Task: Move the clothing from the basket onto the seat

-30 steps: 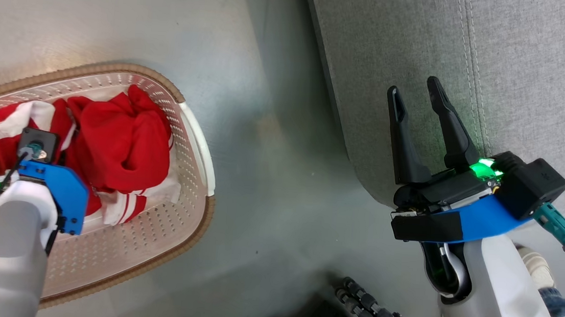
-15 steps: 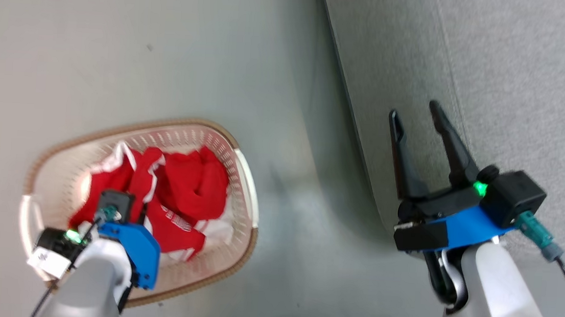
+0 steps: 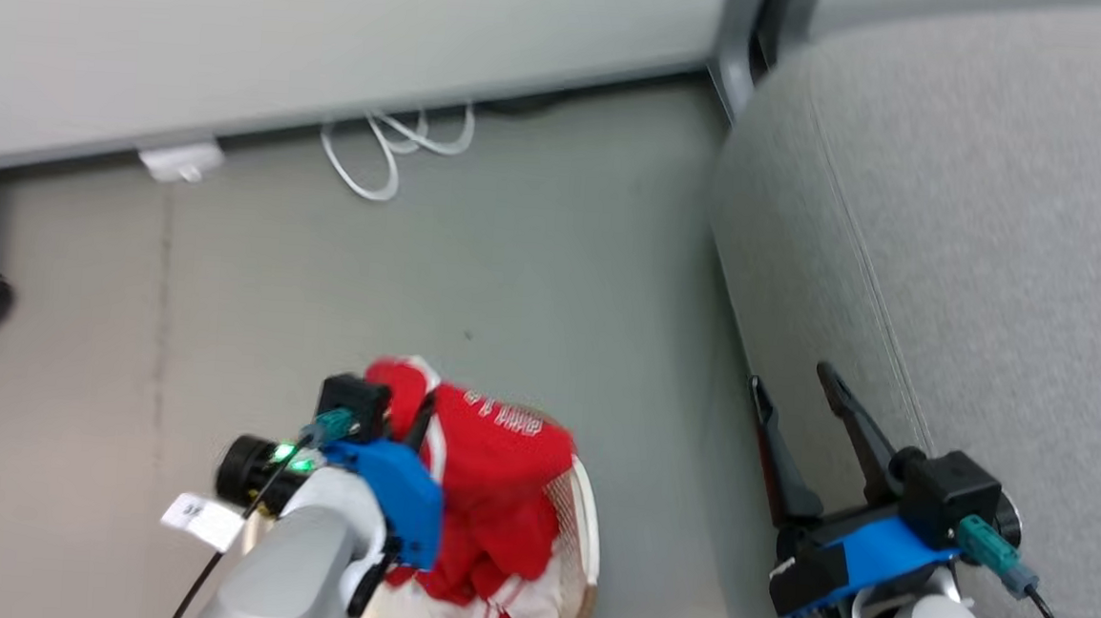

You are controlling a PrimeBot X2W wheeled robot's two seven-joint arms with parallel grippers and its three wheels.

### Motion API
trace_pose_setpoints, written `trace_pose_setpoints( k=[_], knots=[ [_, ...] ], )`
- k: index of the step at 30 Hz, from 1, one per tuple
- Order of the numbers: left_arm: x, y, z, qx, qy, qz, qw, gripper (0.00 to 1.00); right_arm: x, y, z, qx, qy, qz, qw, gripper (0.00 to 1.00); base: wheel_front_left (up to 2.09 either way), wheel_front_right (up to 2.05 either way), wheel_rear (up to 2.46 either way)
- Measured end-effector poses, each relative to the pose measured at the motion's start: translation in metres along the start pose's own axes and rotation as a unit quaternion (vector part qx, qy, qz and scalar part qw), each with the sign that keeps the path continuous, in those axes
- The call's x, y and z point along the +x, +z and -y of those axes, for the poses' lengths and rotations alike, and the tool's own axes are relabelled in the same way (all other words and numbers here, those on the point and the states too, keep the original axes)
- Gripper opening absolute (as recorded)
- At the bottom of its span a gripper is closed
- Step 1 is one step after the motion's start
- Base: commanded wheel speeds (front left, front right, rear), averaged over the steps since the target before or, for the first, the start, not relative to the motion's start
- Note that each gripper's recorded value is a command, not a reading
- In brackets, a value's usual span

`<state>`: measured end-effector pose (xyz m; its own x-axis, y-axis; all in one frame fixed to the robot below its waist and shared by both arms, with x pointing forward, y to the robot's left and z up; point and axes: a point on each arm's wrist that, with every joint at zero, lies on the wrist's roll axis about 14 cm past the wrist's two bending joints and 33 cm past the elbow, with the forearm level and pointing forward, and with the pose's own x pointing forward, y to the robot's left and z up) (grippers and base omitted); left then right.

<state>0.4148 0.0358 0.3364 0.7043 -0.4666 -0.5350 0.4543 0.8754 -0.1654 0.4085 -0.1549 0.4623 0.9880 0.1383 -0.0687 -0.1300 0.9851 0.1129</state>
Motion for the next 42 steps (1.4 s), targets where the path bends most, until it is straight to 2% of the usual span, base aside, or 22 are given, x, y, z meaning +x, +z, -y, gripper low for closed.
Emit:
trace_pose_setpoints(
  k=[4,8,14,18,22,33,42],
  knots=[
    [-0.018,0.055,0.016,0.013,-0.016,0.068,0.997,0.0,-0.009,0.014,-0.021,0.001,0.026,0.013,1.0,1.0,0.0,0.0,0.0],
    [-0.038,0.112,0.033,0.037,-0.034,0.141,0.989,0.0,-0.016,0.027,-0.04,0.002,0.052,0.028,0.998,1.0,0.0,0.0,0.0],
    [-0.069,0.172,0.063,0.07,-0.065,0.222,0.97,0.0,-0.028,0.044,-0.064,-0.001,0.084,0.046,0.995,1.0,0.0,0.0,0.0],
    [-0.08,0.195,0.081,0.084,-0.086,0.254,0.96,0.0,-0.033,0.05,-0.069,-0.004,0.09,0.052,0.995,1.0,0.0,0.0,0.0],
    [-0.082,0.202,0.093,0.093,-0.097,0.262,0.956,0.0,-0.037,0.053,-0.068,-0.004,0.089,0.055,0.995,1.0,0.0,0.0,0.0],
    [-0.077,0.196,0.099,0.097,-0.105,0.253,0.957,0.0,-0.038,0.053,-0.064,0.0,0.083,0.052,0.995,1.0,0.0,0.0,0.0],
    [-0.072,0.194,0.099,0.098,-0.11,0.247,0.958,0.0,-0.019,0.049,-0.061,-0.007,0.082,0.034,0.996,1.0,0.0,0.0,0.0]
  ],
)
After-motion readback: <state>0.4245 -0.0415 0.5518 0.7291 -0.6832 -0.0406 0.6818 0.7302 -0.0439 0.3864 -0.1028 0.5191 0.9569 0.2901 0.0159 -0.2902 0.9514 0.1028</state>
